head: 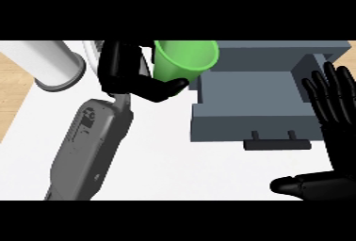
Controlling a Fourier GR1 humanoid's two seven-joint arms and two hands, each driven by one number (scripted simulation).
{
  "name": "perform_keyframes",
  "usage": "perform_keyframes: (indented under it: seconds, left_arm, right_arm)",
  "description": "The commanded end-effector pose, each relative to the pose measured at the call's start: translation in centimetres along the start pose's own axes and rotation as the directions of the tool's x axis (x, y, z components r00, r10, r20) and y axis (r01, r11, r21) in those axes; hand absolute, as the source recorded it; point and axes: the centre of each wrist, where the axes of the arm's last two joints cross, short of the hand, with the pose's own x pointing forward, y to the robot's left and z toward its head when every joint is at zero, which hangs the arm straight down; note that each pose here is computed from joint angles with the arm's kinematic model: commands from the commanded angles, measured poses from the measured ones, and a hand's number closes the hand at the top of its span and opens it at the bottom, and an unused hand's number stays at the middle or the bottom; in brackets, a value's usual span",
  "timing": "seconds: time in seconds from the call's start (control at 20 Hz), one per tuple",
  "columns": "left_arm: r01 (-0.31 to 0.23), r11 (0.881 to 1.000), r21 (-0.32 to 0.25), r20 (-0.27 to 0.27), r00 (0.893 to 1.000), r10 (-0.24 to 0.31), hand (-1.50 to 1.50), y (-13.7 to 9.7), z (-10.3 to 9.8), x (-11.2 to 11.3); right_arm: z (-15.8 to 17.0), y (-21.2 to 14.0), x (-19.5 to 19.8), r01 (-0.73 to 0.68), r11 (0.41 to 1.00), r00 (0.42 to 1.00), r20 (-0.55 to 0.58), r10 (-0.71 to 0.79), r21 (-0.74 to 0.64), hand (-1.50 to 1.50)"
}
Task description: Pick up the cup, place it into the drawer and close the drawer
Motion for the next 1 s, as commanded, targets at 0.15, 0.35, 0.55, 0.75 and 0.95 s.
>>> perform_keyframes:
  seconds: [0.15, 0.35, 0.55, 0.75, 0.95]
  left_arm:
    - [0.022, 0.999, -0.043, -0.060, 0.998, -0.025, 1.50, -1.6, -3.0, 0.5]
    - [0.072, 0.996, -0.052, -0.071, 0.995, -0.076, 1.50, -4.3, -4.8, -0.1]
    - [0.106, 0.994, -0.032, -0.102, 0.989, -0.108, 1.50, -6.5, -6.0, -0.5]
    - [0.087, 0.996, -0.035, -0.127, 0.988, -0.091, 1.50, -5.8, -7.0, -2.1]
    - [0.139, 0.990, -0.035, -0.137, 0.980, -0.142, 1.50, -7.1, -5.4, -4.4]
  right_arm:
    - [-0.2, -1.3, 0.3, -0.009, 1.000, 1.000, 0.016, 0.009, 0.002, -1.50]
    - [1.0, -1.2, -0.5, -0.013, 1.000, 1.000, 0.005, 0.013, 0.000, -1.50]
    - [0.4, -1.2, 0.4, 0.000, 1.000, 1.000, 0.010, 0.000, -0.009, -1.50]
    - [0.2, -0.7, -0.3, -0.001, 1.000, 1.000, -0.004, 0.001, -0.001, -1.50]
    - [0.3, -0.2, 0.3, 0.004, 1.000, 1.000, 0.004, -0.004, 0.025, -1.50]
